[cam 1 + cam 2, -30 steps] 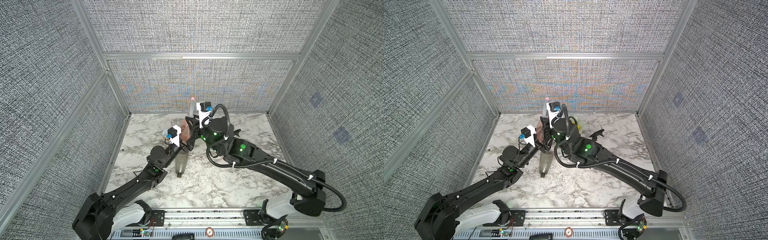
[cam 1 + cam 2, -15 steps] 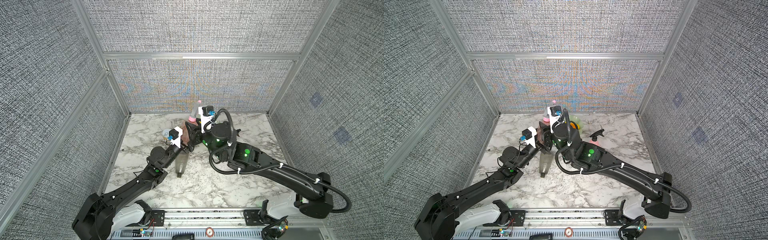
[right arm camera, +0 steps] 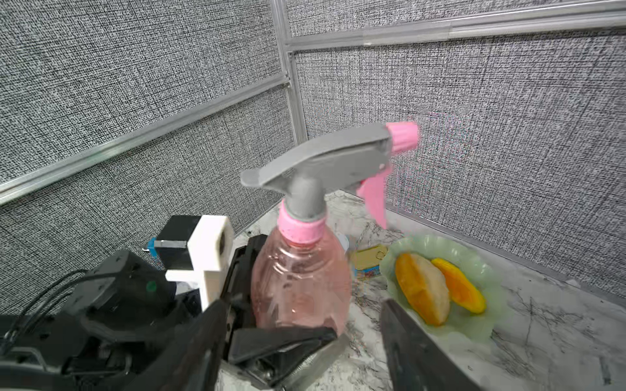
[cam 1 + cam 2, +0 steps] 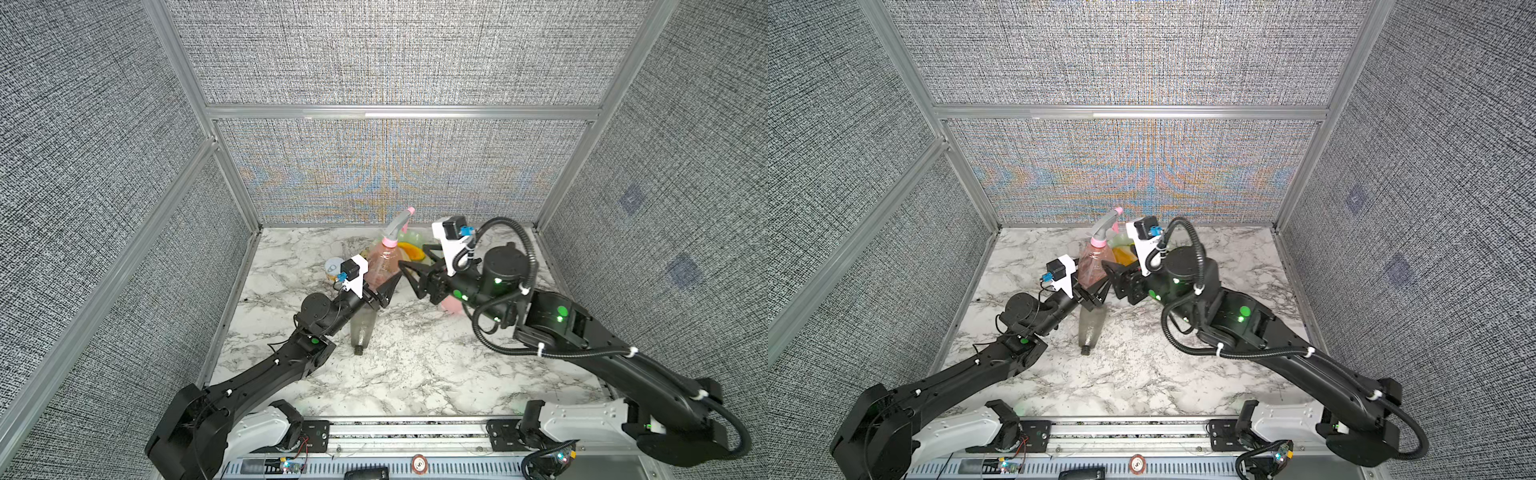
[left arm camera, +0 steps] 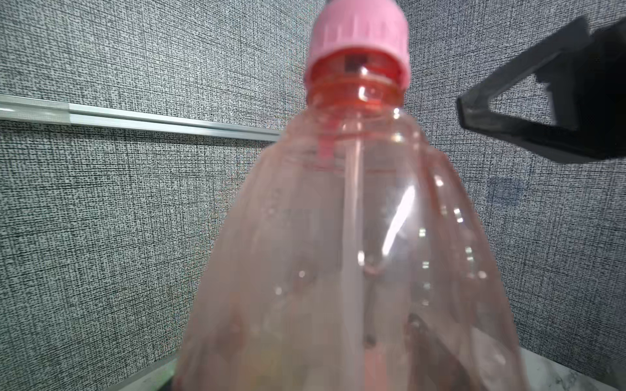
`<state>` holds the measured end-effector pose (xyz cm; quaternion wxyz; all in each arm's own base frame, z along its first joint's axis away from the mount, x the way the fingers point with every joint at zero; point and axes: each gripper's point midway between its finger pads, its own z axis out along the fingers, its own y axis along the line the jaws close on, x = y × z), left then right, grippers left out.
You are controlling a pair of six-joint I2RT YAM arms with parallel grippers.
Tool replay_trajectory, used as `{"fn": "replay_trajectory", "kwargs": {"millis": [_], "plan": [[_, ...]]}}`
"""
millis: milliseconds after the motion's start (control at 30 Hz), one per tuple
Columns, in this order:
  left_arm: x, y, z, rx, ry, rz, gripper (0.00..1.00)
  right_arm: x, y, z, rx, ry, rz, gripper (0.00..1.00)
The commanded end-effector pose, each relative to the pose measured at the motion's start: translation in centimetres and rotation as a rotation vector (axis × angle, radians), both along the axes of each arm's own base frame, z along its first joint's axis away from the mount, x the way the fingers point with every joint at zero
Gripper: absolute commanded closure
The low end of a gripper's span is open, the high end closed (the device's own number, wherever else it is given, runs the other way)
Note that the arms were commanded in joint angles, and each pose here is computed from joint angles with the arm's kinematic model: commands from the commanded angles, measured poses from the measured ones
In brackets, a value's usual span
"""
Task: Attach spray nozzles to spray bottles
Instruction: Screw the spray nozzle on the spray bottle.
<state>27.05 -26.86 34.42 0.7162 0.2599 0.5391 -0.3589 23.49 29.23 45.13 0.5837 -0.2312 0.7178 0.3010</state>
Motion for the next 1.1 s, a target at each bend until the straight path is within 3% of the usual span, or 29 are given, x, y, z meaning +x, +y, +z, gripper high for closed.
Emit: {"fn": "replay_trajectory", "kwargs": {"millis": [0,133,433,667,1067], "plan": [[-1.4,-0.8,1.4,-0.031,-0.036,-0.095,0.36,-1.5,-0.2,-1.0,-0.044,0.012,0.206,0.19],[-2.5,-1.8,1.7,-0.038,-0.022,-0.197,0.36,-2.0,-0.8,-0.8,-0.009,-0.064,0.452,0.11],[-3.9,-2.5,2.2,-0.064,0.011,-0.315,0.36,-0.3,-0.7,2.2,0.133,-0.111,0.709,0.09],[-4.5,-3.2,2.1,-0.068,0.038,-0.386,0.36,0.7,0.8,3.1,0.163,-0.117,0.760,0.13],[-4.3,-3.0,2.3,-0.078,0.043,-0.383,0.36,0.6,3.1,1.8,0.161,-0.065,0.796,0.35]]}}
